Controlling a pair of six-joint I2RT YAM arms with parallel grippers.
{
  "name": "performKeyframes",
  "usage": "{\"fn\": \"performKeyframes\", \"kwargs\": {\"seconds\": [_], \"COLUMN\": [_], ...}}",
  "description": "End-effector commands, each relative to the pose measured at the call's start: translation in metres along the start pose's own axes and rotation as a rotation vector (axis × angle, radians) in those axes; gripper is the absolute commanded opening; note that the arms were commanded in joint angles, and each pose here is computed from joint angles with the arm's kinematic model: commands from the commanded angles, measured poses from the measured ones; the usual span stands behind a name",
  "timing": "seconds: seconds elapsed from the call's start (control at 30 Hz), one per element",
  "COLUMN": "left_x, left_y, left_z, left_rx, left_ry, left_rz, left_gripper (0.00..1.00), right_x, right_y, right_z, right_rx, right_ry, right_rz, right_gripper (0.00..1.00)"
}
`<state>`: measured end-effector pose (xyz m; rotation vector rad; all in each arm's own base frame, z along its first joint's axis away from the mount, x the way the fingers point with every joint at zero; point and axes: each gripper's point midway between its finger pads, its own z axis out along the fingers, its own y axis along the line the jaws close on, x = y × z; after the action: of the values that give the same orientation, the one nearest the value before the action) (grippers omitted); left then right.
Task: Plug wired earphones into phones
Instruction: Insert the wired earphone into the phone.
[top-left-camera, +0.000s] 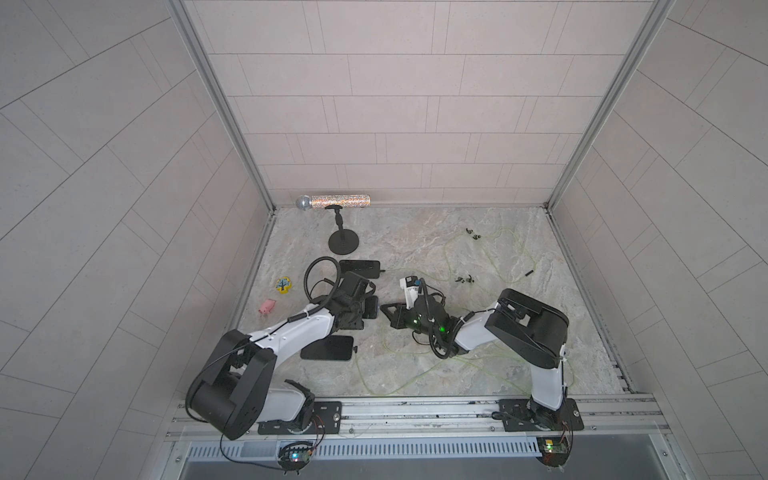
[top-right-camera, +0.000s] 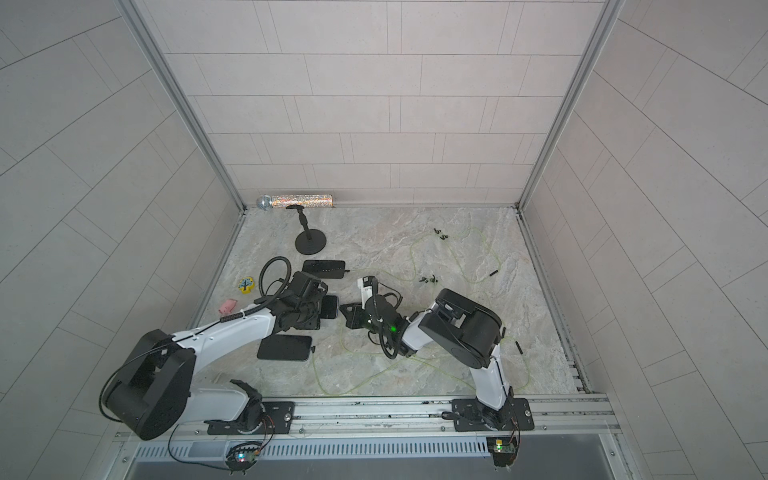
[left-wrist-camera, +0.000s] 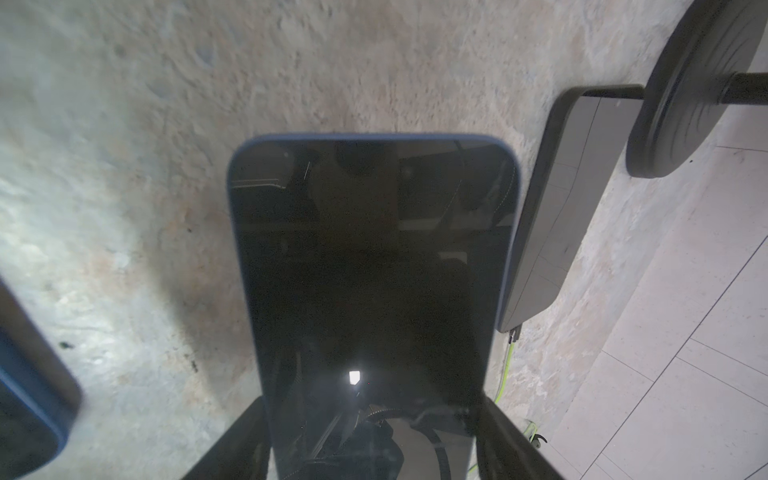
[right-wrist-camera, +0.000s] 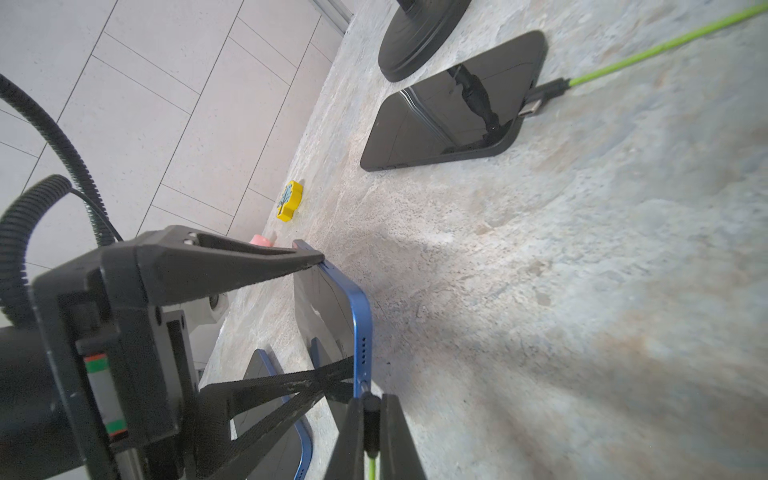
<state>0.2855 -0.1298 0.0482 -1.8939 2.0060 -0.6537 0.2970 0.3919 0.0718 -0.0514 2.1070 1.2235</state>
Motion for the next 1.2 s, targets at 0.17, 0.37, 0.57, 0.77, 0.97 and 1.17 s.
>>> {"fn": "performKeyframes", "kwargs": {"seconds": [0.17,0.37,0.57,0.77,0.97,1.17], "left_x": [0.046,0.054,0.058,0.031,-0.006,-0.020], "left_y": [-0.016,-0.020,-0.020,-0.013,-0.008,-0.003], "left_z": [-0.015,-0.021,-0.021,-0.021,-0.023,-0.014], "left_rx": [0.059,0.073,0.071,0.075,0.087,0.044], "left_ry": [0.180,0.201,0.201,0.077,-0.081,-0.130], "left_rz": [0.018,0.029,0.038,0.015,-0.026,-0.026], "left_gripper": [0.54,0.54,0.54,0.54,0.54,0.54], "right_x": [-0.008,-0.011,-0.009,-0.015,-0.024,-0.039], "right_y": [0.027,0.030,0.030,0.019,0.012,0.003], "right_z": [-0.003,-0.005,-0.003,-0.009,-0.023,-0.037], "right_rx": [-0.108,-0.112,-0.104,-0.041,0.017,0.064], "right_ry": [-0.047,-0.054,-0.040,-0.057,-0.096,-0.141], "right_rz": [-0.056,-0.082,-0.087,-0.107,-0.158,-0.188], "right_gripper": [0.00,0.00,0.00,0.15,0.48,0.67]}}
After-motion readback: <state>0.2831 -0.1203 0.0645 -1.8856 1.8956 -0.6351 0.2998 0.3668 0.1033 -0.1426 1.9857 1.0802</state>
